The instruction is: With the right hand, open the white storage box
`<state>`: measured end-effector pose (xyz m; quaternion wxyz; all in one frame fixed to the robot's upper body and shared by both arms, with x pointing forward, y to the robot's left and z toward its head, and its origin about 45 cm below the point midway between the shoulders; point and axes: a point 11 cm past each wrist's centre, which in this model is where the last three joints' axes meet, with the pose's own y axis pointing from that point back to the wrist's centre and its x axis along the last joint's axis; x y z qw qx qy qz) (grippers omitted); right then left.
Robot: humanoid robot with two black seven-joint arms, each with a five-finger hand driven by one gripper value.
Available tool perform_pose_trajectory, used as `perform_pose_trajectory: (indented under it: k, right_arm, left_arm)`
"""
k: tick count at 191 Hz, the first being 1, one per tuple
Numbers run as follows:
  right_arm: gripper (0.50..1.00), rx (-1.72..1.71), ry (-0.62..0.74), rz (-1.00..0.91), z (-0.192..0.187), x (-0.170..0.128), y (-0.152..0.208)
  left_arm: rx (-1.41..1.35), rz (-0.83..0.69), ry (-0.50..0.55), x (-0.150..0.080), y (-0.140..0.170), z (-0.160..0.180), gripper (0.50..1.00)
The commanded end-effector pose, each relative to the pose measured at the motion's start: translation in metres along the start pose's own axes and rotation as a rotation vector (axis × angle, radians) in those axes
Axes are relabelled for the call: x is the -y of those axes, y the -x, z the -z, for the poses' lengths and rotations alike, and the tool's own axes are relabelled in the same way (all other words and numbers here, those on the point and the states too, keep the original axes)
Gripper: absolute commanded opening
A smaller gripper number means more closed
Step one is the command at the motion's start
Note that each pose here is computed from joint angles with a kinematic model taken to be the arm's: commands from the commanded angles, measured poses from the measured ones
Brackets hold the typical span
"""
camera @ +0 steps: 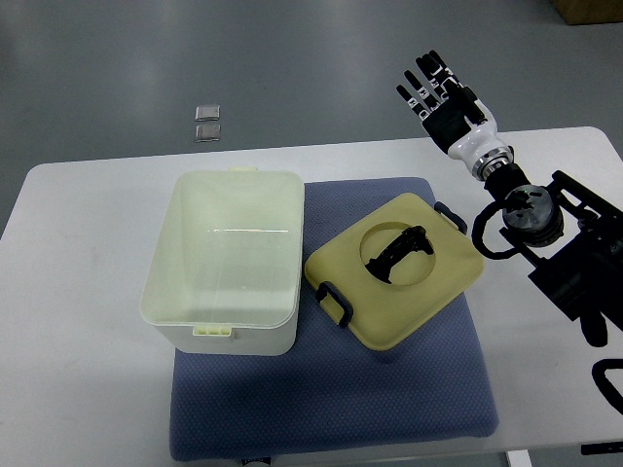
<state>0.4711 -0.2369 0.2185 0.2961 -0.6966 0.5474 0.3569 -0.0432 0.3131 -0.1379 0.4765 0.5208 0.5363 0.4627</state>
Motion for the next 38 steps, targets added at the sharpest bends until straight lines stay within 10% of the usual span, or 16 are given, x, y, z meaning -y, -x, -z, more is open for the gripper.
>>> perform_pose_trajectory:
  k: [1, 38]
  right_arm:
    - [0.926, 0.012, 0.004, -0.017, -0.0048, -0.0051, -0.0081]
    - [0.924, 0.022, 0.01, -0.016, -0.0095, -0.0119, -0.0164]
  left_arm:
    - [0.0, -0.002, 0.0, 0.0, -0.0004, -0.0001, 1.0]
    - [0.0, 0.001, 0.0, 0.0, 0.0003, -0.0001, 1.0]
